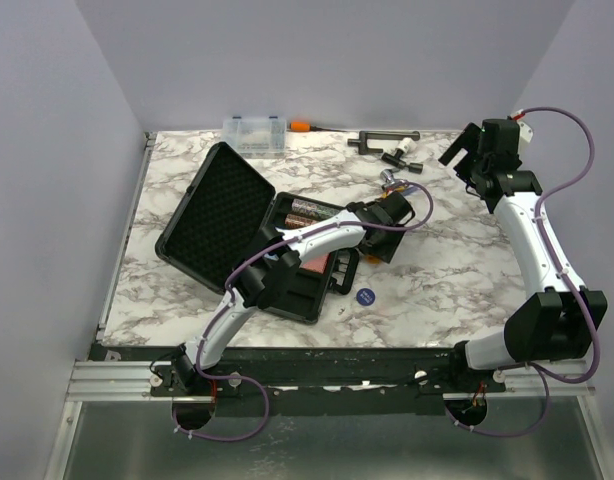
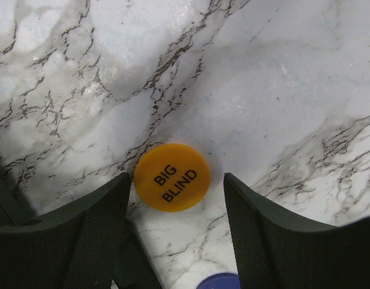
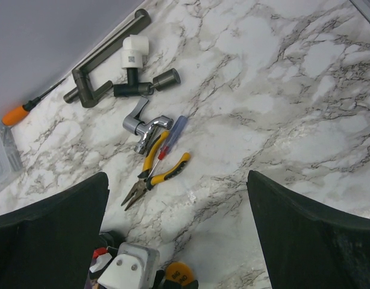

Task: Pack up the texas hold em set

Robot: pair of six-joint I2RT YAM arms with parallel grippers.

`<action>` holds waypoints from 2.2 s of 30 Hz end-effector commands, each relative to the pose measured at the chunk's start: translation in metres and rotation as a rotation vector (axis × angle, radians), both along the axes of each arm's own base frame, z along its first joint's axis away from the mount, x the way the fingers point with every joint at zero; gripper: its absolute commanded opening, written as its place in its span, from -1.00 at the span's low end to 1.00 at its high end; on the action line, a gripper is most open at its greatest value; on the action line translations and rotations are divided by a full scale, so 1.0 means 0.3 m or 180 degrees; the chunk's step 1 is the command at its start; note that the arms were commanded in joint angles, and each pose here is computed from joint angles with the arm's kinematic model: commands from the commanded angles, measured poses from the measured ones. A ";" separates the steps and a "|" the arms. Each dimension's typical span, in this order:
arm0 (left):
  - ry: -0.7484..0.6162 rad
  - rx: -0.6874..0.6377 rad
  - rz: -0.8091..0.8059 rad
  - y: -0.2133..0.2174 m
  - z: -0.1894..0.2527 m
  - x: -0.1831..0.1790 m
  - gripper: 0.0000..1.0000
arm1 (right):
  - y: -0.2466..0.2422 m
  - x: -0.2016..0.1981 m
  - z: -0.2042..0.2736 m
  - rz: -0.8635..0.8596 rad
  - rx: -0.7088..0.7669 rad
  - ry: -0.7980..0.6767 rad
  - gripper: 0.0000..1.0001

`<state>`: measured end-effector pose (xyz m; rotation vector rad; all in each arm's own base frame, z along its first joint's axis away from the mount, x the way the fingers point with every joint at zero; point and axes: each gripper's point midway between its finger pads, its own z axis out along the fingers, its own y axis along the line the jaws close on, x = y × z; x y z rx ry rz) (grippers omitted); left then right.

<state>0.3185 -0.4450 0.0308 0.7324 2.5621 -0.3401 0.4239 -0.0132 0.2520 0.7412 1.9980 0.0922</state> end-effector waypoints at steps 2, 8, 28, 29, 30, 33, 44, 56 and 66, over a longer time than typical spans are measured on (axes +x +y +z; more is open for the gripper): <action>0.0137 0.0226 0.0223 0.043 -0.087 -0.017 0.26 | 0.000 -0.008 0.030 0.0048 -0.0011 -0.0100 1.00; 0.0223 0.0431 0.0522 0.115 -0.154 -0.052 0.22 | 0.000 -0.008 0.031 0.0051 -0.0009 -0.0103 1.00; 0.0273 0.0962 0.0456 0.173 -0.279 -0.135 0.08 | 0.006 -0.010 0.032 0.0077 0.0009 -0.0110 1.00; 0.0277 0.0962 0.0449 0.170 -0.282 -0.137 0.05 | 0.005 -0.010 0.032 0.0073 0.0007 -0.0110 1.00; 0.0286 0.0956 0.0444 0.168 -0.284 -0.138 0.02 | 0.006 -0.010 0.032 0.0076 0.0005 -0.0111 1.00; 0.0296 0.0956 0.0459 0.170 -0.285 -0.141 -0.01 | 0.007 -0.009 0.031 0.0077 0.0007 -0.0111 1.00; 0.0185 0.0852 0.0504 0.158 -0.205 -0.144 -0.20 | 0.008 -0.008 0.026 0.0080 0.0010 -0.0104 1.00; 0.0029 0.0476 0.0495 0.114 -0.010 -0.143 -0.20 | 0.008 -0.008 0.025 0.0082 0.0013 -0.0109 1.00; -0.0063 0.0354 0.0415 0.089 0.062 -0.163 -0.20 | 0.009 -0.010 0.027 0.0092 0.0009 -0.0112 1.00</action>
